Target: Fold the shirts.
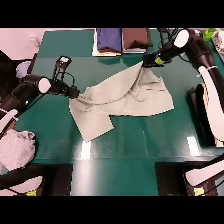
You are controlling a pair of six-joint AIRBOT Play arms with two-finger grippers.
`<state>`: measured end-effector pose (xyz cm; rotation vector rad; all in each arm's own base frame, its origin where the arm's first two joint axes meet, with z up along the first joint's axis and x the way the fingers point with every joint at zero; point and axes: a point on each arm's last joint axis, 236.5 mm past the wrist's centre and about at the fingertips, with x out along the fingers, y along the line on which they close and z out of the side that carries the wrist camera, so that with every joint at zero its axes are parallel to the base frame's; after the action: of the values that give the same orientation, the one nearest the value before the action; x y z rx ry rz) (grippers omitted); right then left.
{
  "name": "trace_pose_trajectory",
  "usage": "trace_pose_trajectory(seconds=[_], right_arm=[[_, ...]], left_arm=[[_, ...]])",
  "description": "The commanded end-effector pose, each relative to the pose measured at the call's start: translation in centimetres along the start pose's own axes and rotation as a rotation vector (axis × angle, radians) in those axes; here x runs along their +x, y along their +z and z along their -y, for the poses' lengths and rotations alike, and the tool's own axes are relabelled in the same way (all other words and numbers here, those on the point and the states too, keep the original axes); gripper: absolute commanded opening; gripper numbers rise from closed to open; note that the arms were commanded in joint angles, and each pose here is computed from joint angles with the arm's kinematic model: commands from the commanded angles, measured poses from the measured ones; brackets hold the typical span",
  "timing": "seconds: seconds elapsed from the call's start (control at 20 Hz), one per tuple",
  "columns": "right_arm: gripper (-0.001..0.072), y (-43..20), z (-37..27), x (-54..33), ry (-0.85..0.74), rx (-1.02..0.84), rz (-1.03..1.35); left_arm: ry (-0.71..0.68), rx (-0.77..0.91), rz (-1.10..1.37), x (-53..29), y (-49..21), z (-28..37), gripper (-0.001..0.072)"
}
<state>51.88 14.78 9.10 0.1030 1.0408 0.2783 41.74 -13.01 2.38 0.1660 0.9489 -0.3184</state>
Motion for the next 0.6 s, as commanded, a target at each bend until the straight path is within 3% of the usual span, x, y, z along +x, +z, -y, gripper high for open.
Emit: trace_pose_trajectory(seconds=[0.0,0.25,0.3,0.4,0.55], right_arm=[[0.0460,1.1,1.2,-2.8,-0.017,0.008,0.002],[0.0452,-3.4,4.2,-7.7,-0.057,0.030,-0.061],[0.0452,-4.8,4.7,-8.0,-0.062,0.043,-0.078],[0.0452,-7.0,5.2,-8.0,-0.069,0.062,-0.086],[0.0452,-9.5,5.4,-7.4,-0.073,0.074,-0.087]], left_arm=[[0.031,-0.048,-0.068,-1.4,0.0,-1.9,0.0422],[0.017,-0.168,-0.369,-4.1,-8.1,-3.1,0.0424],[-0.003,-0.184,-0.413,-3.6,-9.8,-2.4,0.0440],[-0.045,-0.224,-0.410,-1.7,-11.5,-1.2,0.0573],[-0.055,-0.266,-0.308,0.8,-11.3,-0.9,0.0572]])
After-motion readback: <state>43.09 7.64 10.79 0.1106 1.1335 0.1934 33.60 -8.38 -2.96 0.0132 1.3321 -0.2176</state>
